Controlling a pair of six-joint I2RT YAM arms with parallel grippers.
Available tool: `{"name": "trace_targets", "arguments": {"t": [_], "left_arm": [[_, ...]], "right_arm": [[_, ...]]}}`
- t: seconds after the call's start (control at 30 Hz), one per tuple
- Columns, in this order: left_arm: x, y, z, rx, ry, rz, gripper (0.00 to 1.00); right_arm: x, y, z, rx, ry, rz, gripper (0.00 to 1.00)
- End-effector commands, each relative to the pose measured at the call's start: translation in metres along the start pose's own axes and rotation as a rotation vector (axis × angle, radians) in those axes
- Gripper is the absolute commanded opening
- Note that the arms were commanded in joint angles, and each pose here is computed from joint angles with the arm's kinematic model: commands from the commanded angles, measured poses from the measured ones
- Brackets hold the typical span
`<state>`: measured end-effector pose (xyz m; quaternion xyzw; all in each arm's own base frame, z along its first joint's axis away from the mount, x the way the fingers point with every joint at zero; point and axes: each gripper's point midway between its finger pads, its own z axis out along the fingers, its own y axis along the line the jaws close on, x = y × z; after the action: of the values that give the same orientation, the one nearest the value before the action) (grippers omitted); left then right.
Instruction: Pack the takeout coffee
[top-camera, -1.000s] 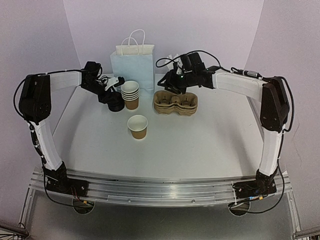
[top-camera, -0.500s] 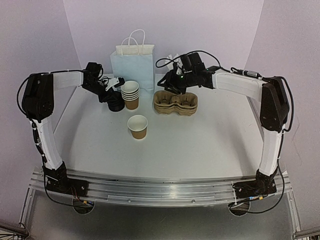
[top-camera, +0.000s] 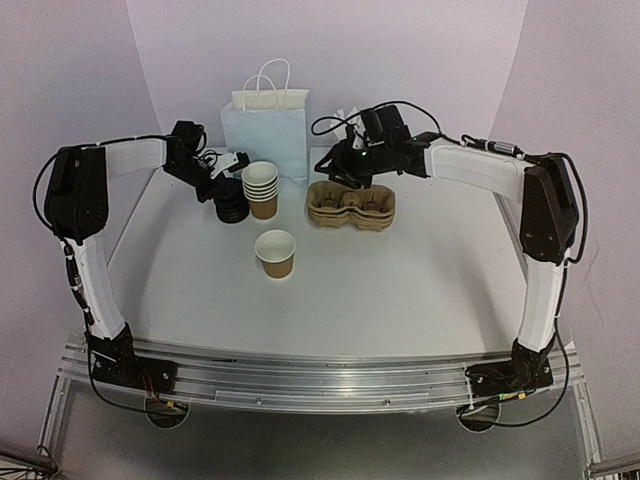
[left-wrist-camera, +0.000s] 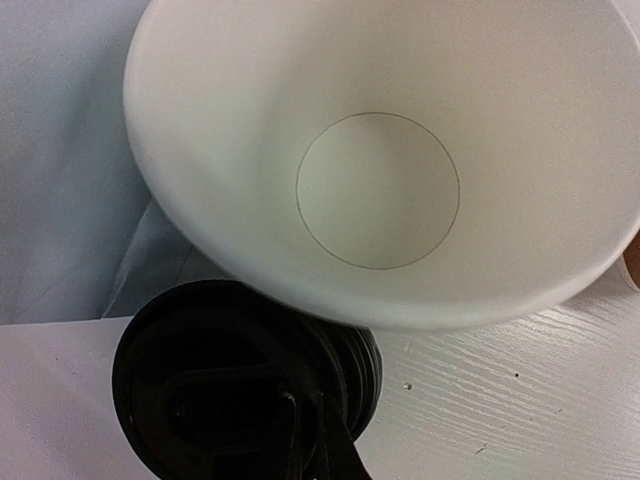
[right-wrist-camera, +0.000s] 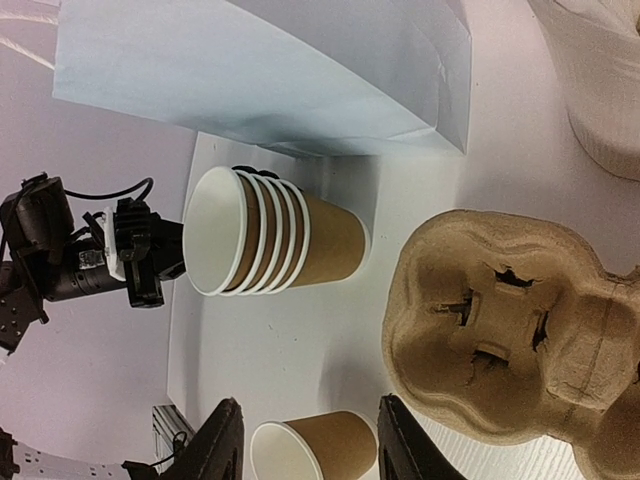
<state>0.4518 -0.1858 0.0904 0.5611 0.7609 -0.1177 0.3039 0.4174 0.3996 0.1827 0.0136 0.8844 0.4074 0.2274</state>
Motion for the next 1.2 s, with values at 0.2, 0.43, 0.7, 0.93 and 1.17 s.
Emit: {"name": "trace_targets", "arguments": {"t": [0.2,0.43,0.7,0.93,1.17], "left_arm": [[-0.017,0.008,-0.019,-0.008,-0.017,-0.011,0.0],[-0.019,0.0,-0.025,0.021,-0.044,-0.022,0.0],[-0.02,-0.01,-0.027,0.064,-0.047,-0.022,0.0],[-0.024,-0.008,-0.035,0.054,-0.05,-0.024,0.0],[-0.035,-0.004,-0.062,0.024,-0.091,-0.025,0.0]], "right_arm": [[-0.011,0.016,-0.006,-0.038,-0.016,-0.021,0.42],[-0.013,0.02,-0.008,-0.045,-0.021,-0.022,0.42],[-0.013,0.021,-0.014,-0.045,-0.03,-0.024,0.42],[-0.015,0.025,-0.015,-0.053,-0.034,-0.022,0.42],[-0.019,0.03,-0.02,-0.061,-0.046,-0.026,0.42]]}}
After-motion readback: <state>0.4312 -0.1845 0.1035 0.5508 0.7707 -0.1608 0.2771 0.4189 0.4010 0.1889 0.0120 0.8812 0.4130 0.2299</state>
